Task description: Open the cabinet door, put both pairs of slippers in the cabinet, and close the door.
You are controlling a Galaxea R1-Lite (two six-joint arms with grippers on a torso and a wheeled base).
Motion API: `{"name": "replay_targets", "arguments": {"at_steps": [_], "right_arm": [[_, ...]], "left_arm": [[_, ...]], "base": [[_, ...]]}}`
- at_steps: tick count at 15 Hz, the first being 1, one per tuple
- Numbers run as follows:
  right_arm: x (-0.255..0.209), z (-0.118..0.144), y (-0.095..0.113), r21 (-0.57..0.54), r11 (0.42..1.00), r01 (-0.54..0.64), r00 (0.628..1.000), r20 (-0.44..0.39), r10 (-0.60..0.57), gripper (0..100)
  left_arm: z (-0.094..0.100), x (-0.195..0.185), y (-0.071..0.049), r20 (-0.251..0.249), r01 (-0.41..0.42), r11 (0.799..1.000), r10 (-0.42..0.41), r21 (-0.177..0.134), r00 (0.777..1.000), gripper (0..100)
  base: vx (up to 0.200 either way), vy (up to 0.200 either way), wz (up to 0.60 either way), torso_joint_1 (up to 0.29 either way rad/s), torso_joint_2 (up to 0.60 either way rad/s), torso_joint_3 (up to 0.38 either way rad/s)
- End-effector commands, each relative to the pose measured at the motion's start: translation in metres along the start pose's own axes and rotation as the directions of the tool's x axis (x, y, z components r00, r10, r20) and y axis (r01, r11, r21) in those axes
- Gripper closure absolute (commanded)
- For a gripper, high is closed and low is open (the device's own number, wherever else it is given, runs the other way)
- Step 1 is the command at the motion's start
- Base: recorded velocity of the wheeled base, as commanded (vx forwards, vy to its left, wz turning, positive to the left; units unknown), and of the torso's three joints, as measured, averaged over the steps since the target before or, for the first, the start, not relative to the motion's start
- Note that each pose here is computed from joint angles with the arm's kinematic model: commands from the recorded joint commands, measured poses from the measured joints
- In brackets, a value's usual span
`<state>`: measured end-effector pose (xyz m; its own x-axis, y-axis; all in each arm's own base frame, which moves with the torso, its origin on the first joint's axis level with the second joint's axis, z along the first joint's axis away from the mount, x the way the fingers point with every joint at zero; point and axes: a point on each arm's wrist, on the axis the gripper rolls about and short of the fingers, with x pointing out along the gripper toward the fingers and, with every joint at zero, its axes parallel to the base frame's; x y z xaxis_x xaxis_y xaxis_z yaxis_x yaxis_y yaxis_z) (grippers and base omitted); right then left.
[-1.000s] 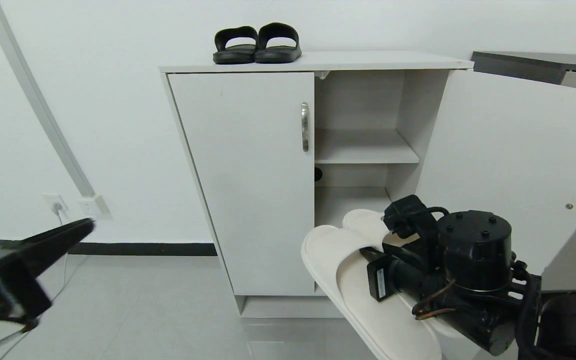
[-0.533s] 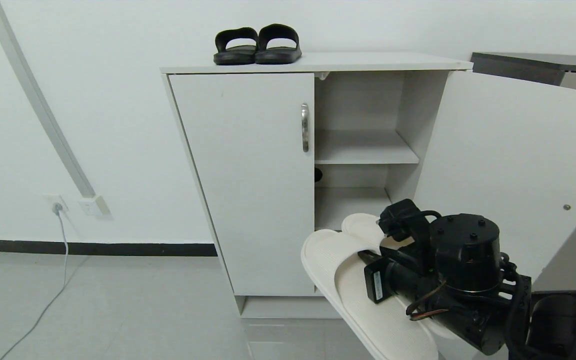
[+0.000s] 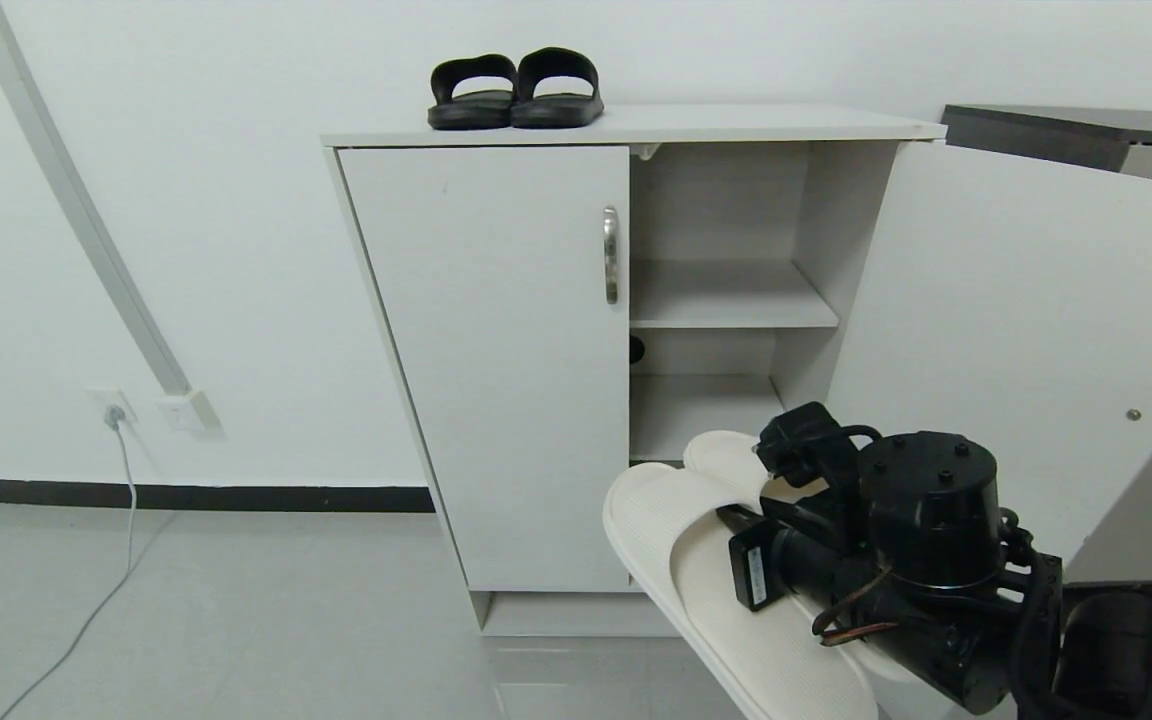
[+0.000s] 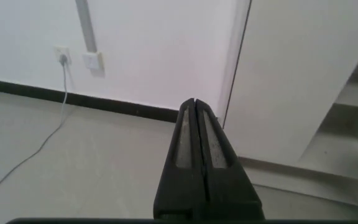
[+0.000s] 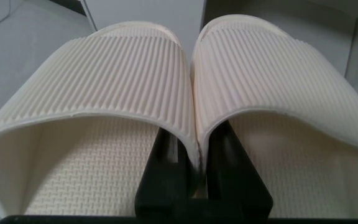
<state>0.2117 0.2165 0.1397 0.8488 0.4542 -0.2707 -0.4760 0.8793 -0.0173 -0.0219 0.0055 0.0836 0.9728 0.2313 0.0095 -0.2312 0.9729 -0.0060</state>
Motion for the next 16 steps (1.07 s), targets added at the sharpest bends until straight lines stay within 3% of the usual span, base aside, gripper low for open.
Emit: {"name": "replay_targets", "arguments": {"at_steps": [1,2,4,8,12,16], "right_arm": [[-0.001,-0.001,0.002,-0.003,1.000,-0.006,1.000,-0.001,0.006,100],[-0.001,-0.001,0.002,-0.004,1.000,-0.008,1.000,-0.004,0.008,100],[-0.001,-0.002,0.003,-0.005,1.000,-0.009,1.000,-0.004,0.009,100],[0.007,0.001,0.007,-0.004,1.000,0.010,1.000,0.006,-0.010,100],[0.038,0.010,0.024,0.065,0.982,0.179,0.982,0.053,-0.182,100],[0.082,0.017,0.020,0.159,0.899,0.408,0.901,0.092,-0.425,100]], "left_arm": [[-0.004,-0.002,-0.003,0.028,0.145,0.989,-0.145,0.003,0.989,100],[-0.008,-0.003,-0.005,-0.020,0.244,0.970,-0.243,0.025,0.970,100],[-0.008,-0.003,-0.006,-0.012,0.263,0.963,-0.262,0.066,0.965,100],[-0.008,-0.002,-0.006,-0.012,0.257,0.966,-0.257,0.032,0.966,100],[-0.008,-0.002,-0.006,-0.012,0.257,0.966,-0.257,0.034,0.966,100],[-0.008,-0.002,-0.006,-0.012,0.257,0.966,-0.257,0.032,0.966,100]], "base": [[0.000,0.000,0.00,0.000,0.00,0.000],[0.000,0.000,0.00,0.000,0.00,0.000],[0.000,0.000,0.00,0.000,0.00,0.000],[0.000,0.000,0.00,0.000,0.00,0.000],[0.000,0.000,0.00,0.000,0.00,0.000],[0.000,0.000,0.00,0.000,0.00,0.000]]}}
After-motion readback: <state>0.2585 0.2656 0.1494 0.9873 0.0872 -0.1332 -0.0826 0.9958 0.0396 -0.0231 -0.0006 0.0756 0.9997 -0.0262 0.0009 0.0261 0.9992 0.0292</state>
